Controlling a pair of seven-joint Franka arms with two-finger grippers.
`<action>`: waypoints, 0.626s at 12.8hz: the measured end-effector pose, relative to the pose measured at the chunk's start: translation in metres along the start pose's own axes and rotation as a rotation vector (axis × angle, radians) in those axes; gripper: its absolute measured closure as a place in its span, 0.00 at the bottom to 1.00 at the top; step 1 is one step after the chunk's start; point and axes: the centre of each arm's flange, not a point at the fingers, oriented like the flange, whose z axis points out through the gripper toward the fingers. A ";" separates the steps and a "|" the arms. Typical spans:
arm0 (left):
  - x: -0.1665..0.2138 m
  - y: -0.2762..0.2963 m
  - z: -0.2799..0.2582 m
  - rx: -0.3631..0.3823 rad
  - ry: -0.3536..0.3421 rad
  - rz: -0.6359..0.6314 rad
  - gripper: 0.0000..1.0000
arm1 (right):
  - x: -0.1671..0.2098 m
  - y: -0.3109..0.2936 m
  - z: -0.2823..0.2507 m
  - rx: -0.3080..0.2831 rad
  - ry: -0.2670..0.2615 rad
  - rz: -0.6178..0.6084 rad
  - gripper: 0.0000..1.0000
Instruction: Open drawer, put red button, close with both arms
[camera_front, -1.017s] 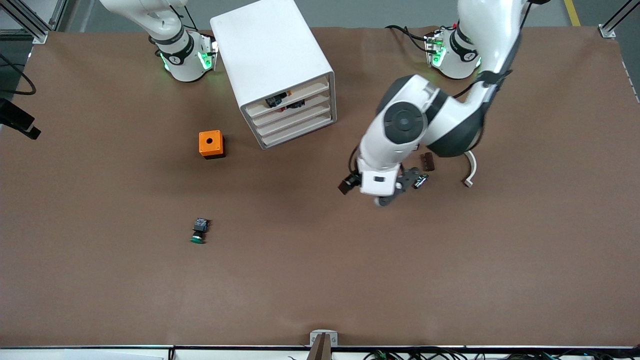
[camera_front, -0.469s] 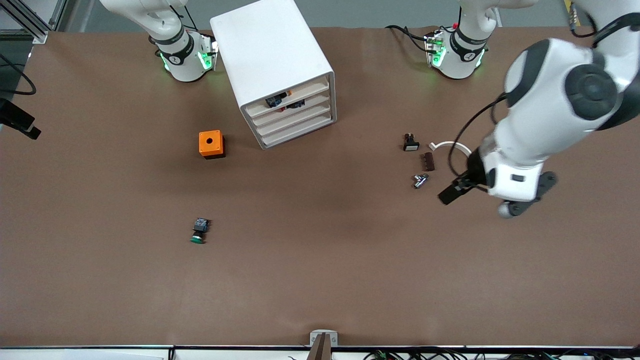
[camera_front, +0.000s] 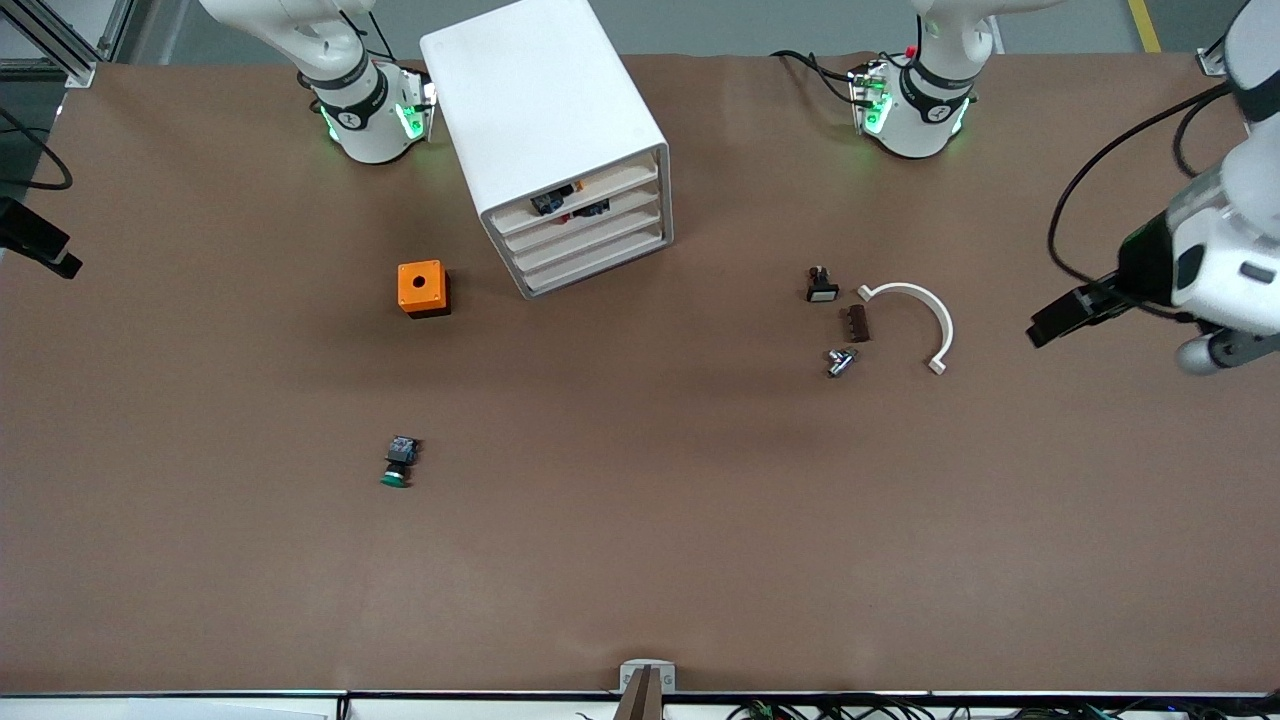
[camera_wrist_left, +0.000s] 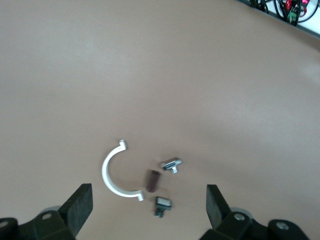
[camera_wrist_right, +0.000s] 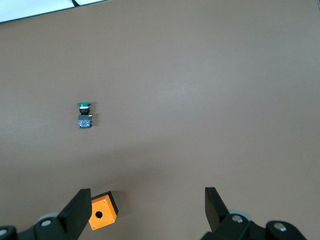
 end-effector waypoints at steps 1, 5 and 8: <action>-0.005 -0.009 -0.010 0.007 -0.001 0.025 0.00 | 0.000 0.000 0.000 0.000 0.000 0.000 0.00; -0.025 -0.028 -0.037 0.031 -0.008 0.105 0.00 | 0.000 0.000 0.000 0.000 -0.001 0.001 0.00; -0.042 -0.039 -0.038 0.048 -0.017 0.154 0.00 | 0.000 0.001 0.000 0.000 -0.001 0.002 0.00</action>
